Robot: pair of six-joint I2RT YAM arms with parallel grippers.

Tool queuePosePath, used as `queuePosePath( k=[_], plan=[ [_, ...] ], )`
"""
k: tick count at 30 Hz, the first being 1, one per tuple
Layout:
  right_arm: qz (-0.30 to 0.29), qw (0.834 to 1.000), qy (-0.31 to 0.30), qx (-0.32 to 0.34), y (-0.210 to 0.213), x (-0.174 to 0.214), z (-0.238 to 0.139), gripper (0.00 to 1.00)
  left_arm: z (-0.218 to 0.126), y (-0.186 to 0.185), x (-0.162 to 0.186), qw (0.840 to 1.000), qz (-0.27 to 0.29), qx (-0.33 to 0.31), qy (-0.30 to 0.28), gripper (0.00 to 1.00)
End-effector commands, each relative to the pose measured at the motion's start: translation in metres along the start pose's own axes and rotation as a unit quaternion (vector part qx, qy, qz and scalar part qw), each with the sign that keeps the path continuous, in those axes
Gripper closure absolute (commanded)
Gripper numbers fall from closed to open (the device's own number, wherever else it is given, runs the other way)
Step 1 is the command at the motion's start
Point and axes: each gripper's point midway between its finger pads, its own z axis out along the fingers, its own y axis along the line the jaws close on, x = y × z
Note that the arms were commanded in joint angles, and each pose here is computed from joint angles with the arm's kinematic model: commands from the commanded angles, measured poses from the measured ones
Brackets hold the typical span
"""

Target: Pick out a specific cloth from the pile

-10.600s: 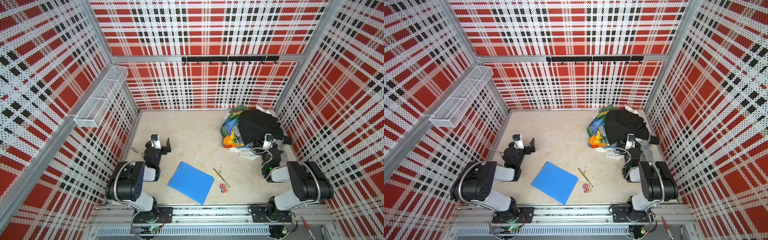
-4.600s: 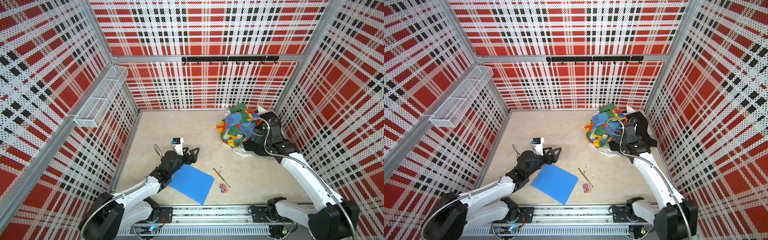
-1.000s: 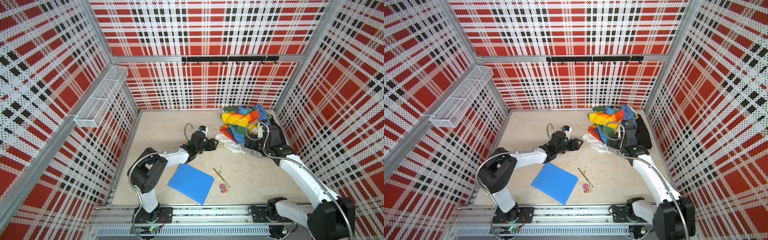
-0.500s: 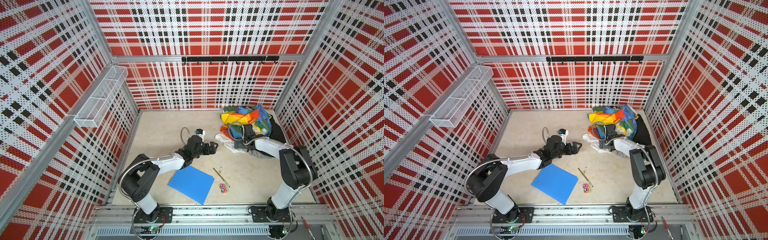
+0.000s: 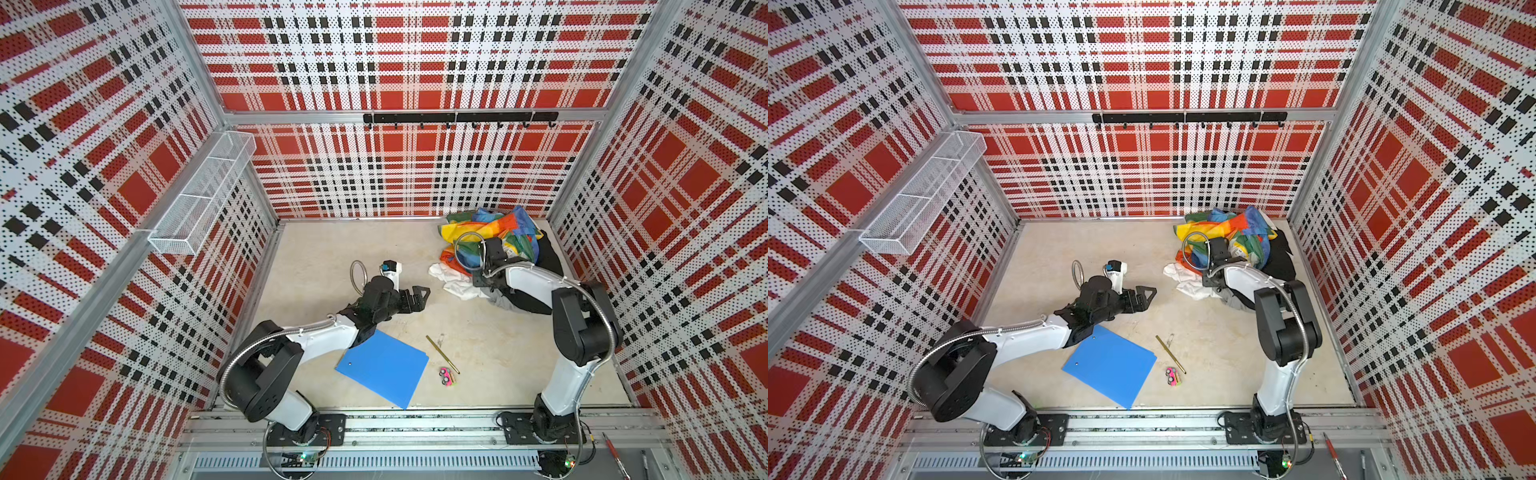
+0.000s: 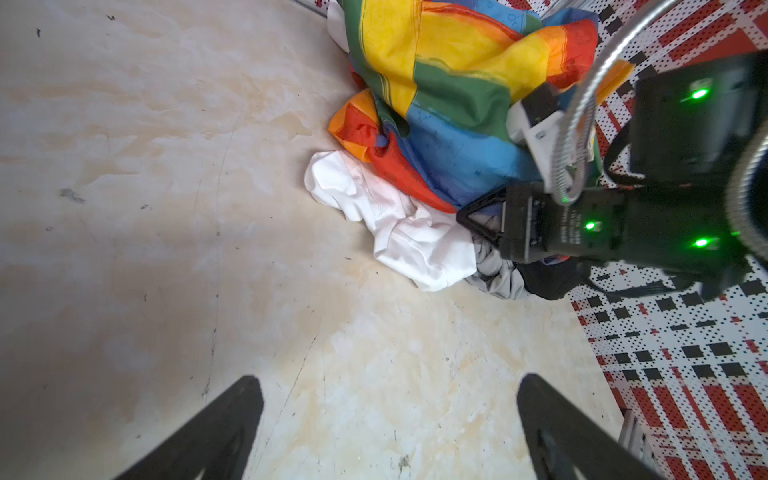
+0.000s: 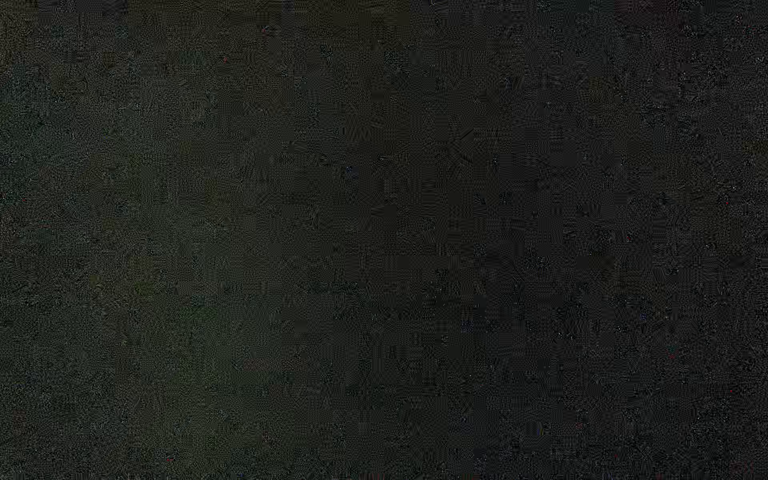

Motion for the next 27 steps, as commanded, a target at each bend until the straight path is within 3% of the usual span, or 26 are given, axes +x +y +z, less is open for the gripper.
queuePosePath(
  k=[1, 4, 7, 13, 18, 22, 27],
  plan=[
    [0.006, 0.978, -0.167, -0.127, 0.034, -0.107, -0.104, 1.00, -0.007, -0.007, -0.013, 1.000, 0.001, 0.013, -0.026, 0.01],
    [0.038, 0.969, -0.193, -0.150, 0.011, -0.128, -0.134, 1.00, -0.007, -0.008, -0.013, 0.999, 0.002, 0.015, -0.028, 0.01],
    [0.096, 0.969, -0.194, -0.117, -0.041, -0.126, -0.132, 1.00, -0.011, -0.016, -0.012, 0.999, 0.013, 0.029, -0.038, 0.01],
    [0.216, 0.969, -0.109, -0.041, -0.127, -0.039, -0.061, 0.98, -0.021, -0.022, -0.009, 0.998, 0.027, 0.032, -0.053, 0.01],
    [0.247, 0.969, -0.024, -0.025, -0.129, 0.034, 0.001, 0.93, -0.022, -0.026, -0.009, 0.997, 0.034, 0.041, -0.052, 0.01],
    [0.251, 0.967, -0.009, -0.034, -0.125, 0.048, 0.017, 0.83, -0.027, -0.030, -0.007, 0.996, 0.043, 0.047, -0.055, 0.01],
    [0.233, 0.970, -0.058, -0.026, -0.127, 0.025, -0.017, 0.57, -0.037, -0.027, -0.009, 0.995, 0.050, 0.044, -0.072, 0.01]
  ],
)
